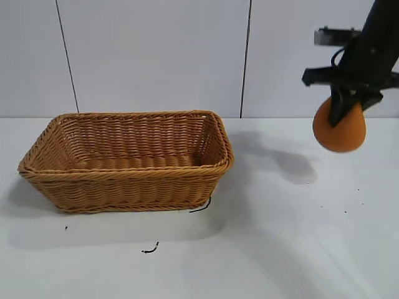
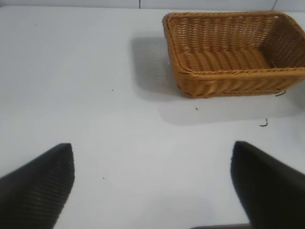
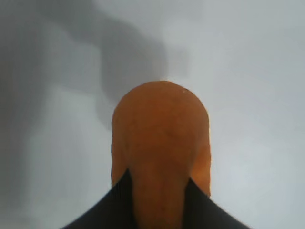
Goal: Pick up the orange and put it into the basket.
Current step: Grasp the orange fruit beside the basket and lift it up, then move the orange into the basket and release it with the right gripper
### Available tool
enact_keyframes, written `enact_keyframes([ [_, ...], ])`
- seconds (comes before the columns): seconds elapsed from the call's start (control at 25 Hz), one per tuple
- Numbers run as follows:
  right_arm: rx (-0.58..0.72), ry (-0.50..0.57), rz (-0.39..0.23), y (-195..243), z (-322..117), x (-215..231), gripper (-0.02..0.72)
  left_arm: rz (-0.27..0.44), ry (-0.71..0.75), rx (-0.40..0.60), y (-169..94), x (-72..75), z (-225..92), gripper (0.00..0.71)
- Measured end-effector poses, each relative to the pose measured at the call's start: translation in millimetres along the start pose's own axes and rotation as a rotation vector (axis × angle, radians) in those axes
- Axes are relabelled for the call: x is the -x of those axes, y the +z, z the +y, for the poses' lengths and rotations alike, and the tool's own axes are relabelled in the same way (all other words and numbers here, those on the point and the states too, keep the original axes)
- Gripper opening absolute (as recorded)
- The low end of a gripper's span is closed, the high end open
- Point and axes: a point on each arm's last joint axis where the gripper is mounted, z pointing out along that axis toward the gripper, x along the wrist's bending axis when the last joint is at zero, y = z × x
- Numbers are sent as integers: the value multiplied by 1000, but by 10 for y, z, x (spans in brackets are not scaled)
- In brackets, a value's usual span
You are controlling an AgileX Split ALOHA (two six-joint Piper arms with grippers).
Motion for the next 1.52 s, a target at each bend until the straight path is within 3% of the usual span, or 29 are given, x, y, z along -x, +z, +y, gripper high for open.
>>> enact_keyframes([
  [0.4,131,-44,47,-489,295,-265,86,0,0,0,0,0,0,639],
  [0.96,237,-384,242,-523,-58,-2049,86,0,0,0,0,0,0,639],
  [1.16,221,-436,281,-179,-208,-2473,86,0,0,0,0,0,0,639],
  [1.52,77,-432,254,880,-395,-2635,86,0,0,0,0,0,0,639],
])
